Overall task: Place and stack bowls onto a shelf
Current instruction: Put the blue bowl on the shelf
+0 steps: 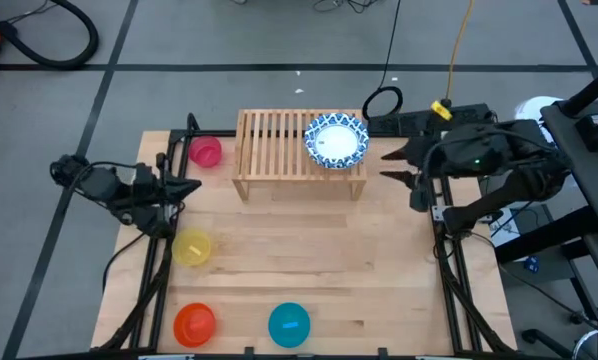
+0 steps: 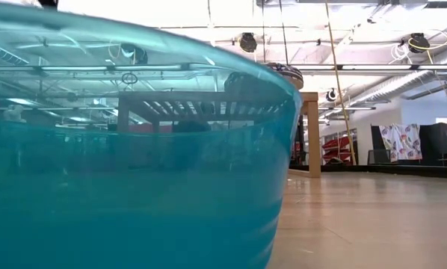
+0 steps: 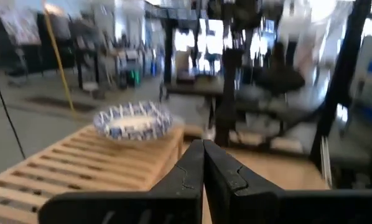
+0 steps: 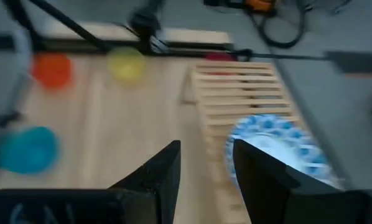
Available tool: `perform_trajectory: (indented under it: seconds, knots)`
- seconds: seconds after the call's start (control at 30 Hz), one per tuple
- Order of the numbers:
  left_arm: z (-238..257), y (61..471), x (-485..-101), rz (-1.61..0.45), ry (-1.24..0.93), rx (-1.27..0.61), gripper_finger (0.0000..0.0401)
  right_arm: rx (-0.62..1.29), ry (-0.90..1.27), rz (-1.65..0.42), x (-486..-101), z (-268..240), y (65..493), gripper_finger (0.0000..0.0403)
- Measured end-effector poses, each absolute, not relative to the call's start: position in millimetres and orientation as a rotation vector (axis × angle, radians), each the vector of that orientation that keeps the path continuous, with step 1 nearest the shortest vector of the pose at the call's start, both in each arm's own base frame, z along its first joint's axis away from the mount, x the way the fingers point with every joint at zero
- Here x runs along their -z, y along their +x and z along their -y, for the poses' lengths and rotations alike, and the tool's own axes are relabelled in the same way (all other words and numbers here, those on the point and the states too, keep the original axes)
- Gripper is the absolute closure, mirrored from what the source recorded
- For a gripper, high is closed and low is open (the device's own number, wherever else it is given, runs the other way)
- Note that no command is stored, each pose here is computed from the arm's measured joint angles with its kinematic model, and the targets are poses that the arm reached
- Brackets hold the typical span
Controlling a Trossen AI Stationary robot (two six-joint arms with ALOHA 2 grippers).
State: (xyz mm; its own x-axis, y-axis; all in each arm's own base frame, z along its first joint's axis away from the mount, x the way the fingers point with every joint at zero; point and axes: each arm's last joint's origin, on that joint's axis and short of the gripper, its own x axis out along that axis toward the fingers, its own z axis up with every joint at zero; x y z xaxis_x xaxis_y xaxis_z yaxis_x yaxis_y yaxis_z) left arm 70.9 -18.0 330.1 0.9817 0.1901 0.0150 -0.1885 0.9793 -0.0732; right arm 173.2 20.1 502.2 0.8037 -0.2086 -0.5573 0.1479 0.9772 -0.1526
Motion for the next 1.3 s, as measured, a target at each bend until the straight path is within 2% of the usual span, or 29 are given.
perform_trajectory:
  seconds: [0.2,0.47,0.63,0.83,1.0,1.2,1.3]
  knots:
    - [26.6,82.4,-360.5,-0.214,-0.055,-0.125,0.0395,0.041,0.029,-0.582,-506.5,-23.9,164.9,0.0261]
    - [36.1,94.1,-396.5,-0.224,-0.057,-0.018,0.0394,0.017,0.042,-0.577,-509.2,-26.0,145.9,0.0261]
    - [39.8,100.3,-395.1,-0.264,-0.045,-0.012,0.0394,-0.002,0.052,-0.545,-513.2,-26.2,133.6,0.0261]
    - [48.0,109.7,-391.6,-0.316,-0.203,0.057,0.0394,-0.003,0.056,-0.529,-515.4,-22.6,118.5,0.0261]
    - [53.9,120.4,-387.3,-0.352,-0.205,0.048,0.0393,-0.004,0.047,-0.543,-514.6,-19.2,104.2,0.0261]
    - [61.6,141.2,-384.8,-0.349,-0.366,-0.013,0.0391,-0.031,0.015,-0.528,-515.9,-17.9,96.5,0.0261]
    - [62.9,148.0,-386.5,-0.319,-0.399,-0.025,0.0377,-0.052,-0.009,-0.527,-516.1,-18.1,95.6,0.0261]
